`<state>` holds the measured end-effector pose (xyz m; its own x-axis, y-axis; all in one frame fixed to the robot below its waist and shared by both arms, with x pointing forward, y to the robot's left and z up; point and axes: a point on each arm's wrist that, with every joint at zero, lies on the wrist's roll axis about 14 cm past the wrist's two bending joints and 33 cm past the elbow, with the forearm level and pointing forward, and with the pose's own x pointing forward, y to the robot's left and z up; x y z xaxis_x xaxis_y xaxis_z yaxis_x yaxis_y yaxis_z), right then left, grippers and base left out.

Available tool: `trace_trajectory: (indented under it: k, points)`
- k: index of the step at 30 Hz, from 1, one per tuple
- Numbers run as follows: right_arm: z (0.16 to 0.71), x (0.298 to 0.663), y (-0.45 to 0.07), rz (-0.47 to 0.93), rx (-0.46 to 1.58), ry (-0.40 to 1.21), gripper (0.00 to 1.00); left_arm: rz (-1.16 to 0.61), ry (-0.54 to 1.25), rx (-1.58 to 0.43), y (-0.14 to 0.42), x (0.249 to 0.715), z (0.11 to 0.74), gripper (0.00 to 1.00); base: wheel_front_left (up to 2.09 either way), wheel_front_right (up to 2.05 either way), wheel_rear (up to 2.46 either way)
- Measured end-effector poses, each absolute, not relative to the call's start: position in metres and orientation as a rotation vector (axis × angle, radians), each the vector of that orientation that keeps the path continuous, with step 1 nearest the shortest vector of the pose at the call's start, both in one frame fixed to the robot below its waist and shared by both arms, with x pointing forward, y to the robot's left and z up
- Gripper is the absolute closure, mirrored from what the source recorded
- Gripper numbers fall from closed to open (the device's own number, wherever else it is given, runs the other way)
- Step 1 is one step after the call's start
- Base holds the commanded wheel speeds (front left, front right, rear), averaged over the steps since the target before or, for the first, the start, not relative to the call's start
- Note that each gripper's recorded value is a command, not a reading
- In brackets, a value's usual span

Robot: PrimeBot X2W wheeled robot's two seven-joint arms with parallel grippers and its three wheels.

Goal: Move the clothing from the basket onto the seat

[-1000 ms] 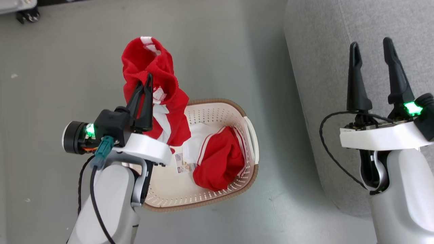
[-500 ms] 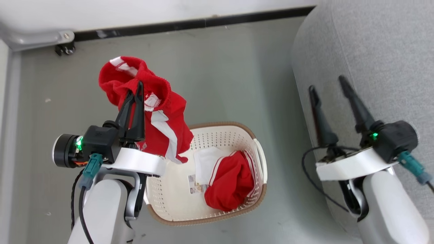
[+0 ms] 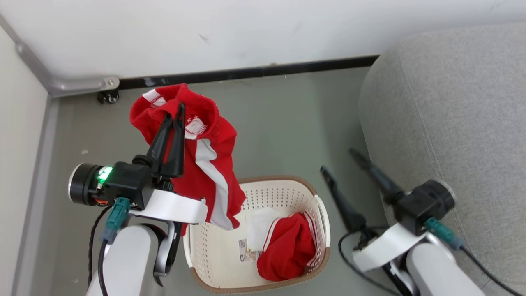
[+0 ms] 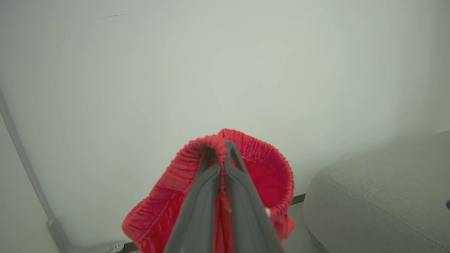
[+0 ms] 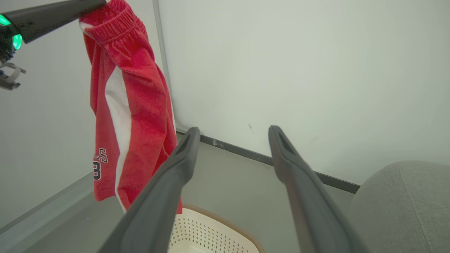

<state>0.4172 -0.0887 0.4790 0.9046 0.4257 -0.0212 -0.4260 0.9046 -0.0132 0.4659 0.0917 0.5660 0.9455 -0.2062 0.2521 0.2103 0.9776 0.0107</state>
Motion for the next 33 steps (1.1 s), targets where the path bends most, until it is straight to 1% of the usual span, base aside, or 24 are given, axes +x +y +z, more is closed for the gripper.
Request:
trace_trajectory:
  k: [7, 15, 21, 29, 33]
  points:
    - [0.475, 0.393, -0.068, 0.525, -0.015, 0.052, 0.0, -0.242, -0.293, -0.014, 0.086, 0.447, 0.582, 1.0, 0.0, 0.0, 0.0]
    - [0.475, 0.378, -0.059, 0.57, -0.021, 0.075, 0.0, -0.273, -0.328, -0.005, 0.079, 0.429, 0.596, 1.0, 0.0, 0.0, 0.0]
    - [0.466, 0.36, -0.046, 0.627, -0.025, 0.124, 0.0, -0.309, -0.373, 0.006, 0.07, 0.416, 0.612, 1.0, 0.0, 0.0, 0.0]
    - [0.466, 0.345, -0.023, 0.703, 0.0, 0.147, 0.0, -0.346, -0.402, 0.015, 0.061, 0.404, 0.623, 1.0, 0.0, 0.0, 0.0]
    - [0.467, 0.342, -0.014, 0.726, 0.002, 0.15, 0.0, -0.358, -0.405, 0.015, 0.057, 0.399, 0.625, 1.0, 0.0, 0.0, 0.0]
